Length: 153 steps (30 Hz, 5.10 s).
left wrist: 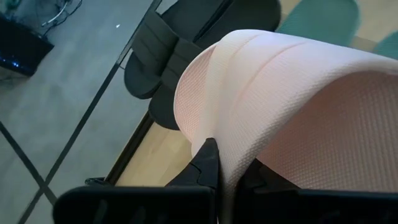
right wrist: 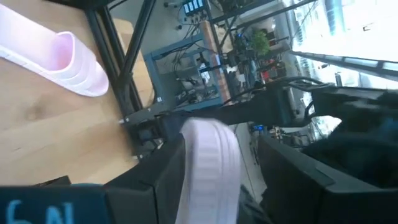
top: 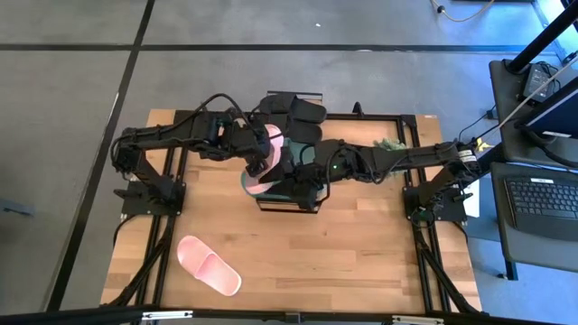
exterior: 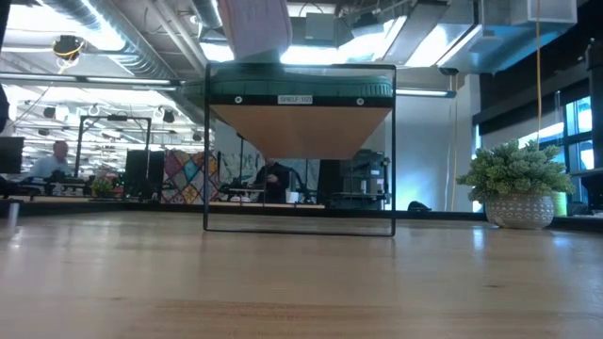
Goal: Pick and place slides into the shelf
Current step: Put the top pink slipper under the shelf
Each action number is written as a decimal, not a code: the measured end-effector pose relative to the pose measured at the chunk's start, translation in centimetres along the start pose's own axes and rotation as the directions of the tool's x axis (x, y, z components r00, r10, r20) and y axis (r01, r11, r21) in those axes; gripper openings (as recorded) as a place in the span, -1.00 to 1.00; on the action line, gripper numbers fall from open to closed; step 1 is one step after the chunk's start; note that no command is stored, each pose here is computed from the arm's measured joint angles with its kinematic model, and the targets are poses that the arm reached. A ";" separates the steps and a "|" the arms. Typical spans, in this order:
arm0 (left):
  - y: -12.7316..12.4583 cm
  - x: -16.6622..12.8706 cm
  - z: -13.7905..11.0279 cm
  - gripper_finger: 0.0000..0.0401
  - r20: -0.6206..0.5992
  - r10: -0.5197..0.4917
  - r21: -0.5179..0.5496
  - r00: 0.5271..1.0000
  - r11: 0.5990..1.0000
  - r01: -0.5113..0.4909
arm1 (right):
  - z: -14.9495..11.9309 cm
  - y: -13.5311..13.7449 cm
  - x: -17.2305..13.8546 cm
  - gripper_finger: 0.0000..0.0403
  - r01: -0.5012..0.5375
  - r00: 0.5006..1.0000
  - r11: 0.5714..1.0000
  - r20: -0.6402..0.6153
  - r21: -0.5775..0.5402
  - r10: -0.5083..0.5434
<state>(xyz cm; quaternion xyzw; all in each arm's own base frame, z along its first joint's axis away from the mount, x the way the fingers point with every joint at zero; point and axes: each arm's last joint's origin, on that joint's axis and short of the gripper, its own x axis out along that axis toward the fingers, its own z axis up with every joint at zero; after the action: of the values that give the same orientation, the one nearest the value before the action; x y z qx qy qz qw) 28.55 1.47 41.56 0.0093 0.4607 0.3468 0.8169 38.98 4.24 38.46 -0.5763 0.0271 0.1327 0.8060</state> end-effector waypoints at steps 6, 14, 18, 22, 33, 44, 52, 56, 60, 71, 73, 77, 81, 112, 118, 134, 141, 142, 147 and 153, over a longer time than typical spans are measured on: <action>-0.9 -0.6 -0.2 -1.00 0.032 -0.009 0.026 0.999 1.000 0.008 | -0.4 -0.1 0.0 0.00 -0.005 1.000 1.000 0.000 0.007 0.005; -1.4 -1.0 0.3 -1.00 0.099 -0.025 0.048 0.995 0.999 0.021 | -0.8 -0.2 -0.1 0.00 -0.031 0.998 0.999 0.060 0.044 0.028; -1.4 -1.0 0.4 -0.97 0.100 -0.028 0.047 0.995 0.999 0.023 | -0.9 0.1 -0.1 -0.06 -0.056 0.997 0.996 0.049 0.065 0.053; -1.4 -1.0 0.4 -0.97 0.101 -0.027 0.048 0.995 0.999 0.023 | -1.1 0.4 -0.1 -0.27 -0.093 0.995 0.993 0.034 0.067 0.091; -1.4 -0.9 0.3 -0.82 0.099 -0.025 0.047 0.995 0.999 0.020 | -1.3 0.6 -0.2 -0.63 -0.112 0.994 0.992 0.026 0.051 0.110; -1.5 -0.9 0.3 -0.59 0.086 -0.048 0.073 0.995 0.996 0.041 | -1.4 0.6 -0.2 -0.63 -0.103 0.995 0.993 -0.006 0.055 0.104; -1.0 -1.0 -0.2 -0.06 0.052 -0.017 0.098 0.998 0.995 0.012 | -1.2 0.6 -0.3 -0.64 -0.088 0.994 0.995 -0.068 0.043 0.091; 0.0 -1.8 -0.8 0.05 0.056 0.036 0.050 0.998 0.998 -0.038 | -0.2 0.2 -1.4 -0.64 -0.085 0.994 0.996 -0.058 0.034 0.087; 0.7 -2.5 -1.1 0.06 0.069 0.017 0.016 0.997 1.000 -0.018 | 0.7 -0.1 -2.8 -0.64 -0.112 0.992 0.993 -0.053 0.045 0.115; 0.3 -4.3 -1.1 0.07 0.171 -0.055 0.082 0.984 0.996 0.042 | 5.8 -0.4 -10.7 -0.66 -0.147 0.980 0.962 -0.098 0.231 0.173; 0.8 -4.4 -1.5 0.07 0.156 -0.027 0.133 0.987 0.991 0.006 | 7.5 0.2 -12.4 -0.67 -0.167 0.979 0.961 -0.078 0.222 0.188; 1.3 -4.1 -2.2 0.07 0.111 0.095 0.100 0.989 0.989 -0.106 | 9.9 2.1 -14.8 -0.67 -0.185 0.980 0.963 -0.036 0.198 0.196; 2.3 -4.6 -2.5 0.07 0.125 0.129 0.029 0.984 0.991 -0.134 | 11.3 3.7 -16.9 -0.68 -0.105 0.992 0.971 -0.050 0.213 0.118; 4.8 -0.9 -8.3 0.07 0.351 -0.328 -0.005 0.877 0.936 0.352 | 9.8 21.8 -21.8 -0.69 -0.078 0.996 0.925 0.070 0.371 0.056; 4.9 1.1 -11.1 0.07 0.461 -0.461 0.084 0.758 0.873 0.480 | 8.4 24.5 -21.5 -0.69 -0.079 0.996 0.927 0.070 0.368 0.057; 4.6 4.1 -14.4 0.07 0.489 -0.508 0.131 0.710 0.847 0.516 | 4.6 26.2 -23.2 -0.69 -0.050 0.995 0.880 0.096 0.472 0.005; 4.8 3.9 -14.6 0.07 0.497 -0.509 0.148 0.703 0.848 0.509 | 3.1 25.5 -24.0 -0.69 -0.046 0.986 0.898 0.165 0.438 -0.030; 4.9 3.7 -14.6 0.07 0.508 -0.507 0.148 0.696 0.848 0.510 | 2.9 25.4 -24.1 -0.69 -0.049 0.985 0.899 0.173 0.434 -0.030; 5.5 2.8 -14.7 0.07 0.565 -0.496 0.148 0.659 0.847 0.511 | 2.1 25.3 -24.0 -0.69 -0.055 0.988 0.910 0.154 0.410 -0.010; 6.0 2.2 -15.1 0.07 0.594 -0.466 0.131 0.656 0.861 0.492 | 1.2 25.1 -23.6 -0.69 -0.045 0.994 0.908 0.112 0.416 -0.002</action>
<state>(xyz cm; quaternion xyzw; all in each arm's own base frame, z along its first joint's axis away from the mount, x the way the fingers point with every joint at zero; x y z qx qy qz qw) 14.43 2.68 33.25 -0.0182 0.1529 0.1070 0.9823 9.99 8.64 20.39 -0.3820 0.0168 0.1644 0.9093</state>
